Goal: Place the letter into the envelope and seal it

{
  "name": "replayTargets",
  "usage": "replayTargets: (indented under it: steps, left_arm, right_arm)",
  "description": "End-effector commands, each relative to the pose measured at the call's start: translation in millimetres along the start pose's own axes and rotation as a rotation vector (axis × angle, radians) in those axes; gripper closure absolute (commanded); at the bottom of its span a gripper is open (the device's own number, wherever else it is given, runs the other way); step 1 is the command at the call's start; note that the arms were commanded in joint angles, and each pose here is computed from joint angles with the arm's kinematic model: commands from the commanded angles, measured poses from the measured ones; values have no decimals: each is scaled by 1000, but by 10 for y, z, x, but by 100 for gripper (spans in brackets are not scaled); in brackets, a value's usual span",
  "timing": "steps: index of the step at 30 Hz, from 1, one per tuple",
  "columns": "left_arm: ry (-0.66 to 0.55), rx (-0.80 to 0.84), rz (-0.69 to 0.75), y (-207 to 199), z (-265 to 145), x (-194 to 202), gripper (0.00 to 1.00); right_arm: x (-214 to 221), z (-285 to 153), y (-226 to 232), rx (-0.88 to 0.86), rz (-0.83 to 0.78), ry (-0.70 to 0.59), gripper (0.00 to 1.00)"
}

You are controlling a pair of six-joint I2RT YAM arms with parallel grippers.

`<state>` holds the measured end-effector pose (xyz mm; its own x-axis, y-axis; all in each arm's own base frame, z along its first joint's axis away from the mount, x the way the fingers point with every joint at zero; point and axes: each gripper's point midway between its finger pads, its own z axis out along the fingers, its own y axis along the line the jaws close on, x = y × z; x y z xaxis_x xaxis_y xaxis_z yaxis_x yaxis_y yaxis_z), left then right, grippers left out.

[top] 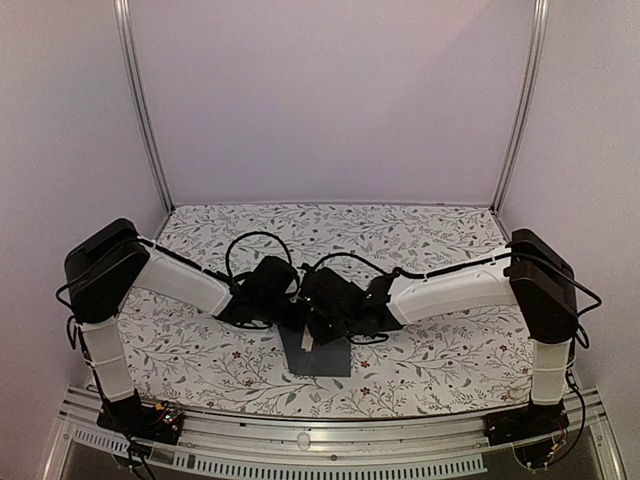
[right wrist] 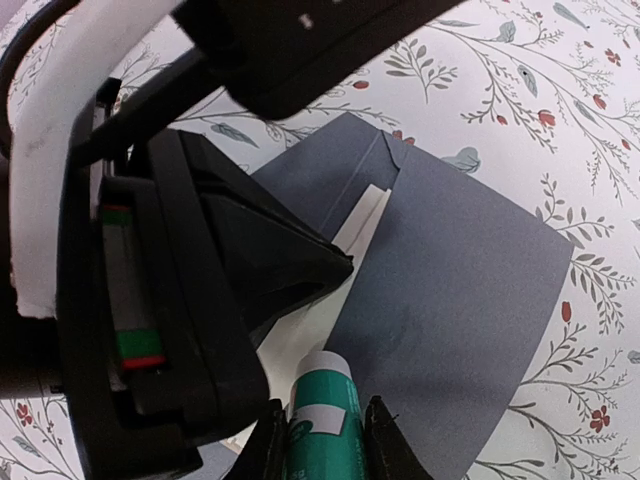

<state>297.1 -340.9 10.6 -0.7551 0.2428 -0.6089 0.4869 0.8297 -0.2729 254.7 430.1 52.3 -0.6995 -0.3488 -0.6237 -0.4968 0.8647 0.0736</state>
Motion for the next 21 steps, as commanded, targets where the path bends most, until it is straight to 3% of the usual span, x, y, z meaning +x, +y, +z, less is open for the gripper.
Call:
replayTargets:
  steps: [1,14,21]
  left_arm:
    - [77,-50,1,174,109,219,100]
    - [79,-58,4,193,110,222,100]
    - [79,-63,2,201,112,219,100]
  right_arm:
    - [110,232,-230,80,11,47,100]
    - [30,367,-504,178,46,26,100]
    - [220,351,-305,37,14,77,100]
